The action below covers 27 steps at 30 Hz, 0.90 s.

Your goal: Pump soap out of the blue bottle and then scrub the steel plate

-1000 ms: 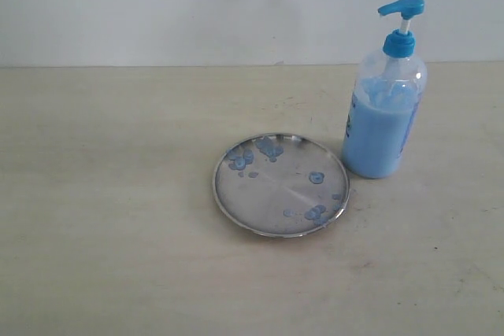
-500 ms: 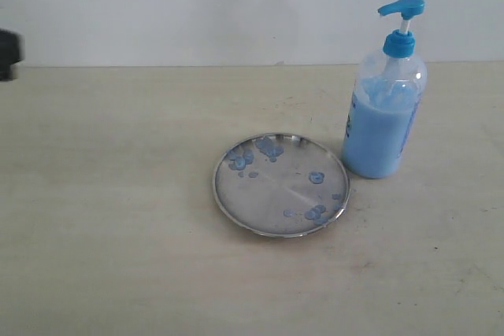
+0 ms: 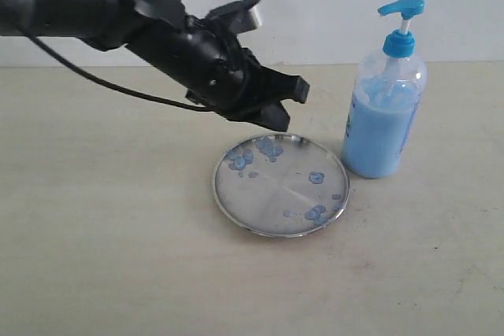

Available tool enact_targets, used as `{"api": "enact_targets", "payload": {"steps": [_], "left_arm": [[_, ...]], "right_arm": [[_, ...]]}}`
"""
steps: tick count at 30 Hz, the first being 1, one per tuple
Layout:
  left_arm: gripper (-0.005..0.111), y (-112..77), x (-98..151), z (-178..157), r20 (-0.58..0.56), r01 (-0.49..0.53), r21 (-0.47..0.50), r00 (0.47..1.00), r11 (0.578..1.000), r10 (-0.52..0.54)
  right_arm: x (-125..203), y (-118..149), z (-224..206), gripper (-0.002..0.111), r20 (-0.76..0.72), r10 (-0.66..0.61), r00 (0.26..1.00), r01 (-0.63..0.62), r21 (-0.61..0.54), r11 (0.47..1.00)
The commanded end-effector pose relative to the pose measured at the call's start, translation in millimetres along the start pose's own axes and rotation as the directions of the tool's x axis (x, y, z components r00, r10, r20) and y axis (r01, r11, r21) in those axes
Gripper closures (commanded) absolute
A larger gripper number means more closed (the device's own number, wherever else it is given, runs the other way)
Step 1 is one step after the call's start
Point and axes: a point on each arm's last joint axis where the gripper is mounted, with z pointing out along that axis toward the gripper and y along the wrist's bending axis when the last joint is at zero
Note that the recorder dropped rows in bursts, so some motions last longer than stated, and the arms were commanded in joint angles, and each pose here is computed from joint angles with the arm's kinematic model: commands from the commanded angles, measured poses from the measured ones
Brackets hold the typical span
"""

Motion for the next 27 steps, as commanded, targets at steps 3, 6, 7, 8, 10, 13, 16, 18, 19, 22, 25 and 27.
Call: {"api": "enact_targets", "payload": {"steps": [3, 6, 7, 8, 10, 13, 16, 18, 19, 22, 25, 27], "left_arm": [[0.102, 0.2, -1.3, 35.2, -0.253, -0.053, 0.035, 0.966, 0.998, 0.06], [0.102, 15.7, 16.1, 28.3, -0.515, -0.186, -0.059, 0.847, 0.981, 0.129], [0.102, 22.6, 18.7, 25.1, -0.561, -0.236, -0.11, 0.817, 0.966, 0.135], [0.102, 31.5, 18.9, 22.0, -0.59, -0.294, -0.183, 0.796, 0.938, 0.135], [0.102, 43.0, 10.4, 20.8, -0.547, -0.353, -0.309, 0.825, 0.883, 0.138], [0.102, 40.3, -9.6, 40.7, -0.297, -0.315, -0.305, 0.928, 0.899, 0.224], [0.102, 31.1, -9.9, 74.2, -0.157, -0.295, -0.141, 0.949, 0.945, 0.273], [0.102, 29.7, 6.8, 98.0, -0.204, -0.317, 0.013, 0.928, 0.948, 0.313], [0.102, 30.7, 17.8, 106.3, -0.258, -0.333, 0.086, 0.903, 0.939, 0.344], [0.102, 37.4, 44.7, 107.5, -0.48, -0.33, 0.188, 0.791, 0.925, 0.38], [0.102, 55.2, 35.3, 90.7, -0.554, -0.42, -0.054, 0.768, 0.906, 0.323], [0.102, 52.4, 12.4, 85.2, -0.389, -0.435, -0.144, 0.851, 0.889, 0.353]], "right_arm": [[-0.7, -0.3, -0.4, 0.103, 0.006, -0.008, 1.0, 0.008, 0.003, 1.0], [-0.7, -0.3, -0.4, 0.103, 0.006, -0.008, 1.0, 0.008, 0.003, 1.0], [-0.7, -0.3, -0.4, 0.103, 0.006, -0.008, 1.0, 0.008, 0.003, 1.0], [-0.7, -0.3, -0.4, 0.103, 0.006, -0.008, 1.0, 0.008, 0.003, 1.0], [-0.7, -0.3, -0.4, 0.103, 0.006, -0.008, 1.0, 0.008, 0.003, 1.0], [-0.7, -0.3, -0.4, 0.103, 0.006, -0.008, 1.0, 0.008, 0.003, 1.0], [-0.7, -0.3, -0.4, 0.103, 0.006, -0.008, 1.0, 0.008, 0.003, 1.0], [-0.7, -0.3, -0.4, 0.103, 0.006, -0.008, 1.0, 0.008, 0.003, 1.0], [-0.7, -0.3, -0.4, 0.103, 0.006, -0.008, 1.0, 0.008, 0.003, 1.0], [-0.7, -0.3, -0.4, 0.103, 0.006, -0.008, 1.0, 0.008, 0.003, 1.0], [-0.7, -0.3, -0.4, 0.103, 0.006, -0.008, 1.0, 0.008, 0.003, 1.0], [-0.7, -0.3, -0.4, 0.103, 0.006, -0.008, 1.0, 0.008, 0.003, 1.0]]}}
